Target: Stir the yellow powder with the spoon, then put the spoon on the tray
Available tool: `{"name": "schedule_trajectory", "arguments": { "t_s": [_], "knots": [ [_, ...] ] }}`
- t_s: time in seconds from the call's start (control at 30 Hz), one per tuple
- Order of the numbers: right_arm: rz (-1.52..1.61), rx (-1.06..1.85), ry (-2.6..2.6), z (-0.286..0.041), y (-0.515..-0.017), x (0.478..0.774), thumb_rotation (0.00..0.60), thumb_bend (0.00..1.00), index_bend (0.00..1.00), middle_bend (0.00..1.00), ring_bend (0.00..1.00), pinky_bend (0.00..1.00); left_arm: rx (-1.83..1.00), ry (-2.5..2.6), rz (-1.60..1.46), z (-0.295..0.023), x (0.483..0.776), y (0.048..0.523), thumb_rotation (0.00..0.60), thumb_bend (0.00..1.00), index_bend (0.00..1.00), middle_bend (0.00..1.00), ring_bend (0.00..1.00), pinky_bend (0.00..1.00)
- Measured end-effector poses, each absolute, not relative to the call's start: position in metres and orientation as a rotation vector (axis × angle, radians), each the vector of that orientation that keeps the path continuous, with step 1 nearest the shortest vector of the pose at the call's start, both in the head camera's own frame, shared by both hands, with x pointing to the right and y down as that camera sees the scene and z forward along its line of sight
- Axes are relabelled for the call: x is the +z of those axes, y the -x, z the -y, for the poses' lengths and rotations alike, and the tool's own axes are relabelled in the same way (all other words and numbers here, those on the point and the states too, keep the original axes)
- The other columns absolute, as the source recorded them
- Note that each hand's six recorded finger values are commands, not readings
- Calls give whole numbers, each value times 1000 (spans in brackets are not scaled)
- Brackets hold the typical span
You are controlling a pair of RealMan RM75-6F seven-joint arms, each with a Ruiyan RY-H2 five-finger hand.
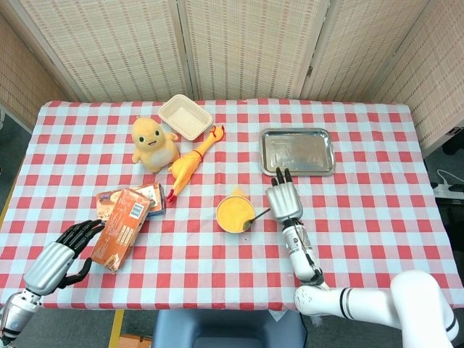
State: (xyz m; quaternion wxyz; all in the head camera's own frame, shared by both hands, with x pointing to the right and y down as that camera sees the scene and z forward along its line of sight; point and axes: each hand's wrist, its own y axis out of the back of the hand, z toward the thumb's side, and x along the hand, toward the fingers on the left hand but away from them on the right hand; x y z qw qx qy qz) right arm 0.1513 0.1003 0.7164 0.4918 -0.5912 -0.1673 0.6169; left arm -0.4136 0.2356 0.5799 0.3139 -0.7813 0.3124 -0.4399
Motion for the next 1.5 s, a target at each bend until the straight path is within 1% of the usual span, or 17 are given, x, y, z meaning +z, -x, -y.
{"name": "schedule_trajectory", "arguments": {
  "t_s": [0.27,0.53,0.8,0.93,1.23,1.37,1.5],
  "knots": [
    [456,1487,1411,-90,-132,724,600,613,1000,304,50,113,-1161,2067,-845,-232,579,418,600,621,0,0,0,96],
    [487,1484,1431,-84,-124,731,600,613,1000,304,51,112,-1162,2066,-848,-231,578,419,600,622,0,0,0,95],
    [560,1470,1500,-82,-128,721,600,612,1000,308,58,112,-1163,2066,-847,-232,578,419,600,621,0,0,0,95],
    [591,1477,1506,-75,-132,717,600,612,1000,308,60,113,-1167,2064,-844,-231,579,419,600,621,0,0,0,95],
    [526,1493,1454,-69,-123,733,600,612,1000,308,60,114,-1188,2058,-840,-231,583,419,600,621,0,0,0,95],
    [454,1488,1436,-74,-113,743,600,613,1000,308,60,115,-1191,2055,-843,-231,583,420,600,621,0,0,0,95],
    [426,1471,1434,-77,-113,740,600,613,1000,308,60,115,-1192,2054,-845,-230,583,421,600,621,0,0,0,95]
  ]
}}
